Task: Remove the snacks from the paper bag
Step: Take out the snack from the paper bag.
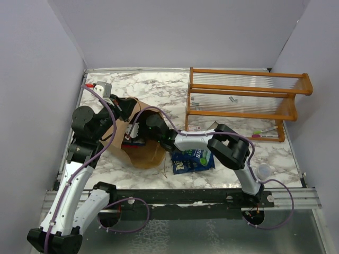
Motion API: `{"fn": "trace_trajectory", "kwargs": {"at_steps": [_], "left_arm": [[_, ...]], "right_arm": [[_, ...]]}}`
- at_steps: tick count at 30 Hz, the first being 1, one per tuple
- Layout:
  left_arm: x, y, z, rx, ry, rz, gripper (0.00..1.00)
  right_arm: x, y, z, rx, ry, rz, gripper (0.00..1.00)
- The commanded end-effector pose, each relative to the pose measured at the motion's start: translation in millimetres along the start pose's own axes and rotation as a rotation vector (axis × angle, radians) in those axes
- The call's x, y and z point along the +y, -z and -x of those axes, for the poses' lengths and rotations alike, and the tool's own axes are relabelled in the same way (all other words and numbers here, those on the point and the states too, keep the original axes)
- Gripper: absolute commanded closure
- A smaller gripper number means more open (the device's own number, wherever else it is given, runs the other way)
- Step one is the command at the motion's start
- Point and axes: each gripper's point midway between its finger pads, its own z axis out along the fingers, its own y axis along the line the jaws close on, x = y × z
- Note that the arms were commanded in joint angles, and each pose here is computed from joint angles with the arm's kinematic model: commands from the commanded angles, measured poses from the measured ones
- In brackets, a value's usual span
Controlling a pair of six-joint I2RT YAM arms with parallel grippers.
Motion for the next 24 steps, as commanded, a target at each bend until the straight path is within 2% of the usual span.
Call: {"fn": "trace_trajectory", "kwargs": {"at_steps": [1, 11, 18, 24], "left_arm": [[-1, 3, 10, -0.033, -0.015, 0.013, 1.0], [7, 3, 10, -0.049, 0.0, 0.058, 1.0], [14, 4, 11, -0.062, 0.004, 0.093, 1.0], [20, 5, 12, -0.077, 0.01, 0.126, 1.0]], "right_arm": [[5, 8, 11, -0.033, -0.051, 0.054, 0.99], [15, 62, 63, -0.199, -0.179, 0.198, 0.99], [14, 100, 87, -0.239, -0.299, 0.265, 0.99], [-8, 140, 114, -0.296, -0.315, 0.261, 0.99]]}}
